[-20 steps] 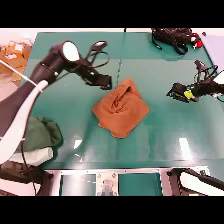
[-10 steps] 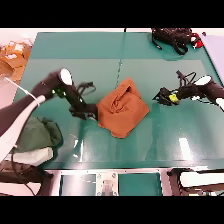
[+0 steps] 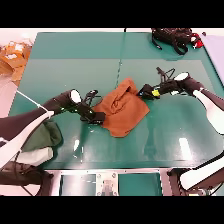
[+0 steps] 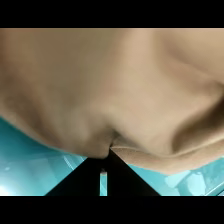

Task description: Fold the shirts.

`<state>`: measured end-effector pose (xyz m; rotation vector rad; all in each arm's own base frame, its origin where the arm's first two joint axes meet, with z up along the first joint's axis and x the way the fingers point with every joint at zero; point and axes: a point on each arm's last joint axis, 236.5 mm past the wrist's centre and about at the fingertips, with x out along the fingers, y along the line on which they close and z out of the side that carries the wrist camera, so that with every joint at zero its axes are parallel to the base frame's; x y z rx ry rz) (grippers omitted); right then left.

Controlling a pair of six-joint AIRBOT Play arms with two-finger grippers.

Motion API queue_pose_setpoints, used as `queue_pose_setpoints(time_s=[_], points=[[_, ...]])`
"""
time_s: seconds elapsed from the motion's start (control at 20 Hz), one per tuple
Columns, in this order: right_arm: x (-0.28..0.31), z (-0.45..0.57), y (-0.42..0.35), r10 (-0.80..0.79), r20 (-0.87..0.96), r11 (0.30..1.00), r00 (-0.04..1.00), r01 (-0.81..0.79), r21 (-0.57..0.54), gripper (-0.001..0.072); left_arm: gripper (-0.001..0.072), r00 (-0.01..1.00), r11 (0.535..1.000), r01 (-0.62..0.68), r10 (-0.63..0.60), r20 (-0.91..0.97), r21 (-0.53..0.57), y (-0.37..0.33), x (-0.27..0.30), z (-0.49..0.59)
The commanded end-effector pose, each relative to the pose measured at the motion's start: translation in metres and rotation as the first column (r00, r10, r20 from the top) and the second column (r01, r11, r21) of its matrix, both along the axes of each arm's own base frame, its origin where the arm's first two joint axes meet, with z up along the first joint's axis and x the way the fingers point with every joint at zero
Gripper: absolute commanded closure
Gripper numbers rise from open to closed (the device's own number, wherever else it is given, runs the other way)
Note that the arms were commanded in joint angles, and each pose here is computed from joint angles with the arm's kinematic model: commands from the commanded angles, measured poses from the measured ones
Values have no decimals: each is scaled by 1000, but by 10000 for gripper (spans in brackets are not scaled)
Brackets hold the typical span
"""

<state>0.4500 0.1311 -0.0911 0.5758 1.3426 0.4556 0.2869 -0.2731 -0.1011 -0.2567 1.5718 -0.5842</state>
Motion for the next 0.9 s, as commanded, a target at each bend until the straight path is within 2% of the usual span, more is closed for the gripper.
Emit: queue_pose_setpoints(time_s=[0.0,0.05,0.1,0.25,0.3,0.4,0.55,0.75,0.85], points=[[6,-1,30,58,32,998,998,-58,-4,469,679,998,998,65,-66,22,6,1,-4,0],[11,3,32,60,49,998,997,-60,-6,649,679,995,995,92,-93,27,37,7,-5,1],[18,11,30,57,72,998,996,-57,-6,695,680,992,989,112,-116,40,92,19,-2,4],[36,58,0,23,150,1000,988,-24,-1,697,680,979,946,121,-163,118,300,71,12,30],[41,81,-15,-12,190,1000,982,12,-1,697,680,978,940,91,-146,148,329,87,16,46],[46,137,-51,-83,300,996,950,88,-5,697,680,972,955,-20,-51,228,297,109,26,86],[28,232,-84,-122,471,989,874,147,-16,697,680,919,972,-142,60,389,186,127,35,156],[-32,344,-79,-54,676,988,735,136,-69,697,680,766,986,-166,114,633,23,120,38,278],[-70,384,-67,-4,743,989,669,115,-98,696,680,663,990,-142,108,740,-17,121,38,339]])
